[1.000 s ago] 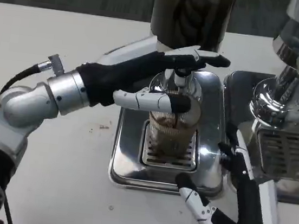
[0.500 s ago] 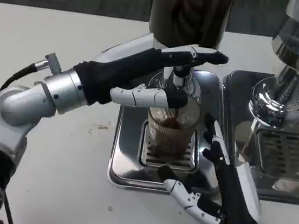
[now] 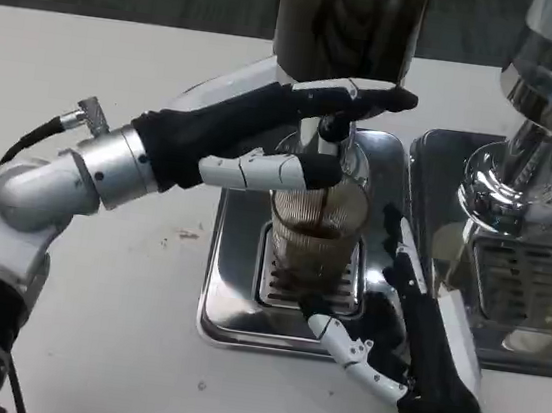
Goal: Grasp the cup under the faucet to collect the drink, then remove the cup.
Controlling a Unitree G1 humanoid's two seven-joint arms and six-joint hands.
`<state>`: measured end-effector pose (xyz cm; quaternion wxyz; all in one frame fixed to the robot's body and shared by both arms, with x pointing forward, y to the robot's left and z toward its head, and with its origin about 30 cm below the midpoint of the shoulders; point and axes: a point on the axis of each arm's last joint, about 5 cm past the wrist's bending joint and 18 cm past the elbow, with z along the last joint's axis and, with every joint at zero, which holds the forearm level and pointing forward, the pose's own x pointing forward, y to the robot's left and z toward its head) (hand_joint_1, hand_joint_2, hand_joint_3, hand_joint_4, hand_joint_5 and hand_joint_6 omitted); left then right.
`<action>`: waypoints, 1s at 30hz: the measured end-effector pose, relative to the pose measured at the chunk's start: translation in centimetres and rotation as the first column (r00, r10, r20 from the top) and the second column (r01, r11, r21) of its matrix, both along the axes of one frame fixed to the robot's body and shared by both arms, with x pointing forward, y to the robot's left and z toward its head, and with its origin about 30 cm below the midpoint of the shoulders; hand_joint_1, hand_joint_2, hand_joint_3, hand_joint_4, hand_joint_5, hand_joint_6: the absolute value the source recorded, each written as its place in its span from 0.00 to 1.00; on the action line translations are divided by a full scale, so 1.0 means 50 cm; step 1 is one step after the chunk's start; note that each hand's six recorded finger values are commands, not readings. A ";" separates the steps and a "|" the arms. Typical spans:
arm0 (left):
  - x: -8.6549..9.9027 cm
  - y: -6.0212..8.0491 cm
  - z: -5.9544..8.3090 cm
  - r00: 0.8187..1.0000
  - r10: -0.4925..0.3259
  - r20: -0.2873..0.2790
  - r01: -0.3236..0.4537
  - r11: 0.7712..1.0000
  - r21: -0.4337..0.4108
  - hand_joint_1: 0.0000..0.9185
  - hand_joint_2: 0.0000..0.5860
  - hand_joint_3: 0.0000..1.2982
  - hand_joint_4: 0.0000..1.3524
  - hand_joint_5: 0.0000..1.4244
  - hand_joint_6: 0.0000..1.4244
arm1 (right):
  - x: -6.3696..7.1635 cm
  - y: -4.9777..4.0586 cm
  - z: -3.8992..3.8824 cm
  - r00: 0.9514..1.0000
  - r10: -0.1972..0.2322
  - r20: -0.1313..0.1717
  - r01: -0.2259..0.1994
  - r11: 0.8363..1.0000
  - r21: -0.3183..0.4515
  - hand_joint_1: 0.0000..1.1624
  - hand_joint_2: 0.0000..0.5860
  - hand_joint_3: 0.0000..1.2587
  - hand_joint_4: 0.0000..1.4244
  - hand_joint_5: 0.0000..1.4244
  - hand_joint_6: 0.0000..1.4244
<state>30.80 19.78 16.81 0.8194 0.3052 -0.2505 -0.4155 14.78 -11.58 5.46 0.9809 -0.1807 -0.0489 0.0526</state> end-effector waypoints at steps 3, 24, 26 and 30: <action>0.000 0.000 0.000 1.000 0.000 0.002 0.000 1.000 -0.001 0.00 0.15 0.13 0.07 0.03 0.00 | 0.006 0.000 0.002 1.000 -0.004 0.009 0.004 1.000 0.000 0.49 0.39 0.00 0.00 0.01 0.06; -0.003 0.002 0.002 1.000 0.000 0.001 0.000 1.000 -0.006 0.00 0.14 0.14 0.07 0.03 0.00 | 0.055 0.017 -0.006 1.000 0.024 -0.013 -0.024 1.000 -0.006 0.49 0.40 0.00 0.00 0.01 0.05; -0.003 0.002 0.002 1.000 0.000 0.001 0.000 1.000 -0.006 0.00 0.14 0.14 0.07 0.03 0.00 | 0.055 0.018 -0.008 0.999 0.026 -0.019 -0.026 1.000 -0.007 0.49 0.40 0.00 0.00 0.01 0.05; -0.003 0.002 0.003 1.000 0.000 0.001 0.000 1.000 -0.006 0.00 0.14 0.14 0.08 0.04 0.00 | 0.064 0.021 -0.008 0.999 0.035 -0.019 -0.035 0.999 -0.012 0.48 0.40 0.00 0.00 0.01 0.05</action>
